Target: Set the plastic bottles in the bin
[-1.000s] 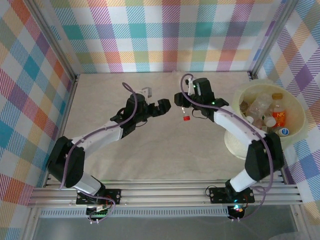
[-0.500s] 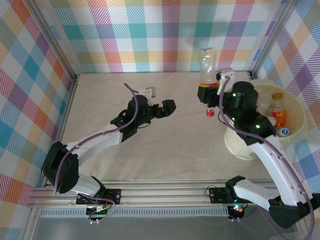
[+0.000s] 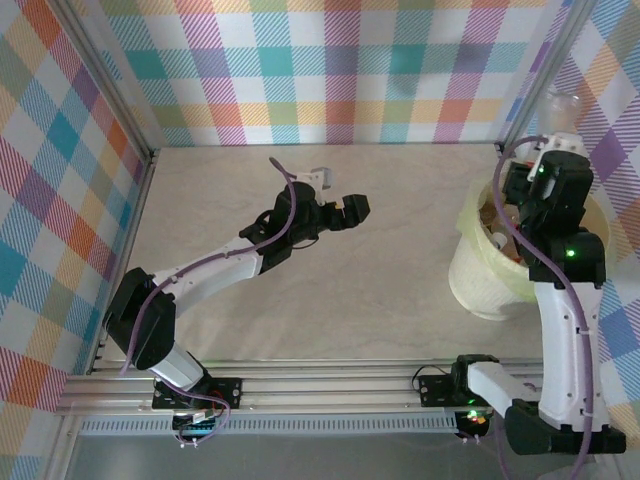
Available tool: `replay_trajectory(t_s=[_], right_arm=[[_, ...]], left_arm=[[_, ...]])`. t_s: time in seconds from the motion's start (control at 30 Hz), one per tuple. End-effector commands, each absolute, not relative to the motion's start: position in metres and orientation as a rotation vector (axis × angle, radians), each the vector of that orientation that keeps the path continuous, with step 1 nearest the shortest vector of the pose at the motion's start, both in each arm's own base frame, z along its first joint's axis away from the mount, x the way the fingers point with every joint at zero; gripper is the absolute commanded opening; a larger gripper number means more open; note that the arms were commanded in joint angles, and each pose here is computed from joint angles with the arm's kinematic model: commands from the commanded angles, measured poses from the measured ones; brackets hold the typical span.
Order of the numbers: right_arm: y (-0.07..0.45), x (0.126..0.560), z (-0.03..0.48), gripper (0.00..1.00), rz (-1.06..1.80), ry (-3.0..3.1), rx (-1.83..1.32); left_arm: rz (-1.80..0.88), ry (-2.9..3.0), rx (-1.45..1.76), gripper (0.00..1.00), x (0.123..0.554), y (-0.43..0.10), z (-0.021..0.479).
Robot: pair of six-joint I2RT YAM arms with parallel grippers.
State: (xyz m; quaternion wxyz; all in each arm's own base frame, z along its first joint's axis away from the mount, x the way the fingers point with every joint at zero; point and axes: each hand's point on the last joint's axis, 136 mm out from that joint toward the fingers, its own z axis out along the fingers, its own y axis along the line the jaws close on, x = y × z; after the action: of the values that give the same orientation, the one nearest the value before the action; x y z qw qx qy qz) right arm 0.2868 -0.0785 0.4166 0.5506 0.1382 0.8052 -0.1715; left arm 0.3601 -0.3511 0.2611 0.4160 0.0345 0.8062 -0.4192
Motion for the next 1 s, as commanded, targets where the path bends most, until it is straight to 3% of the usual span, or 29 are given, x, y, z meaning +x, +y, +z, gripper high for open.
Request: replay_trajectory(t_s=[0.0, 0.27, 0.47, 0.53, 0.67, 0.8, 0.97], right_arm=[[-0.117, 0.269, 0.4, 0.43, -0.551, 1.92, 0.48], [-0.14, 0.261, 0.347, 0.5, -0.58, 2.046, 0.643], [-0.14, 0.252, 0.329, 0.69, -0.566, 2.134, 0.729], [-0.141, 0.246, 0.333, 0.81, -0.582, 2.141, 0.758], [-0.148, 0.241, 0.34, 0.91, -0.638, 2.14, 0.797], [-0.149, 0.253, 0.34, 0.91, -0.594, 2.131, 0.802], [-0.155, 0.267, 0.323, 0.79, -0.604, 2.196, 0.824]], left_arm=[[-1.015, 2.015, 0.125, 1.0, 0.36, -0.352, 0.271], [-0.964, 2.044, 0.14, 1.0, 0.356, -0.345, 0.267], [-0.954, 2.054, 0.141, 1.0, 0.356, -0.344, 0.268], [-0.953, 2.053, 0.136, 1.0, 0.356, -0.343, 0.268], [-0.949, 2.054, 0.127, 1.0, 0.357, -0.342, 0.268], [-0.946, 2.057, 0.129, 1.0, 0.358, -0.342, 0.269], [-0.929, 2.07, 0.132, 1.0, 0.358, -0.341, 0.267]])
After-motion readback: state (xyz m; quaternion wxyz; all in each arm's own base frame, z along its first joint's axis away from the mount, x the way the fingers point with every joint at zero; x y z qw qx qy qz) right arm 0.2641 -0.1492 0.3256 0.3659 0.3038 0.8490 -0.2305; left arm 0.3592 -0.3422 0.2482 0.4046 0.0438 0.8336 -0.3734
